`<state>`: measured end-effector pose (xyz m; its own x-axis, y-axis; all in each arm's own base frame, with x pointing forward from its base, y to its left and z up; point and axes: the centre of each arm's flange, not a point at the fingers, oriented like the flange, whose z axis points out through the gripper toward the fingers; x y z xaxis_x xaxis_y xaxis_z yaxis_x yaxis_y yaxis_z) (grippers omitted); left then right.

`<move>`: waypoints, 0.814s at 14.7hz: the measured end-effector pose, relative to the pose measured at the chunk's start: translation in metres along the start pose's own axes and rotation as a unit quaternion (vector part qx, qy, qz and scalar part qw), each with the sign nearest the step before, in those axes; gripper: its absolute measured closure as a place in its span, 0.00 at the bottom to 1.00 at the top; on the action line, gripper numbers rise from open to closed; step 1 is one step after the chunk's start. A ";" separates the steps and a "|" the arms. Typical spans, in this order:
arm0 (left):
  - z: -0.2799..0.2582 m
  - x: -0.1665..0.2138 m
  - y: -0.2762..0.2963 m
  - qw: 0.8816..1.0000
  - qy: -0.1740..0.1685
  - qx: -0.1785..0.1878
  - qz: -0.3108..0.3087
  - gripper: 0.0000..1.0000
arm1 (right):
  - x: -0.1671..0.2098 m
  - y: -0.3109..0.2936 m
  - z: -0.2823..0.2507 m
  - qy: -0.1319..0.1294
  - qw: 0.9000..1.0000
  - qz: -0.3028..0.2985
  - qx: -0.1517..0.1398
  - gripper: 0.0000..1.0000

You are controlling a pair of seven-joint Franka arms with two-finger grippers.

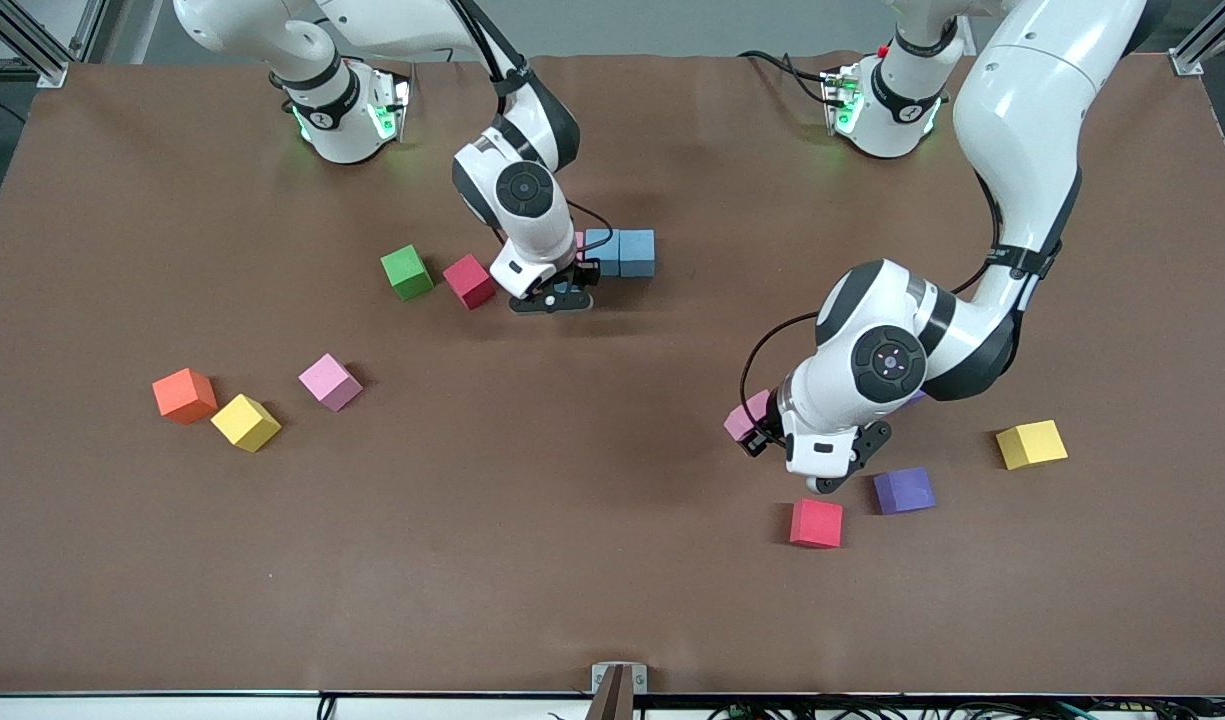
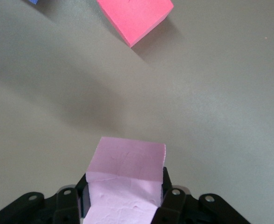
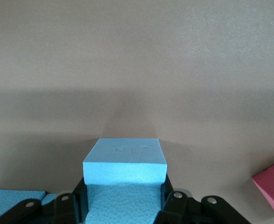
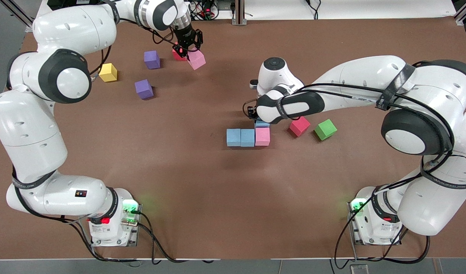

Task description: Arrange 11 blocks into digit 3

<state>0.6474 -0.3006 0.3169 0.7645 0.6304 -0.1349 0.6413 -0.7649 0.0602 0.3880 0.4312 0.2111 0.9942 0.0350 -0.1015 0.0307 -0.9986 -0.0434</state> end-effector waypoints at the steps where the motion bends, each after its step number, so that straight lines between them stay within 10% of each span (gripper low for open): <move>1: -0.001 0.001 0.000 1.000 0.001 -0.001 -0.001 0.43 | 0.000 0.000 0.000 0.000 1.000 0.000 0.000 0.41; 12: -0.003 0.004 -0.001 1.000 0.002 -0.001 -0.003 0.43 | -0.007 -0.005 0.001 -0.001 1.000 0.005 -0.002 0.41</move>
<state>0.6501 -0.2973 0.3190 0.7612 0.6350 -0.1316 0.6457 -0.7611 0.0623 0.3807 0.4363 0.2107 0.9942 0.0244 -0.1046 0.0205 -0.9991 -0.0384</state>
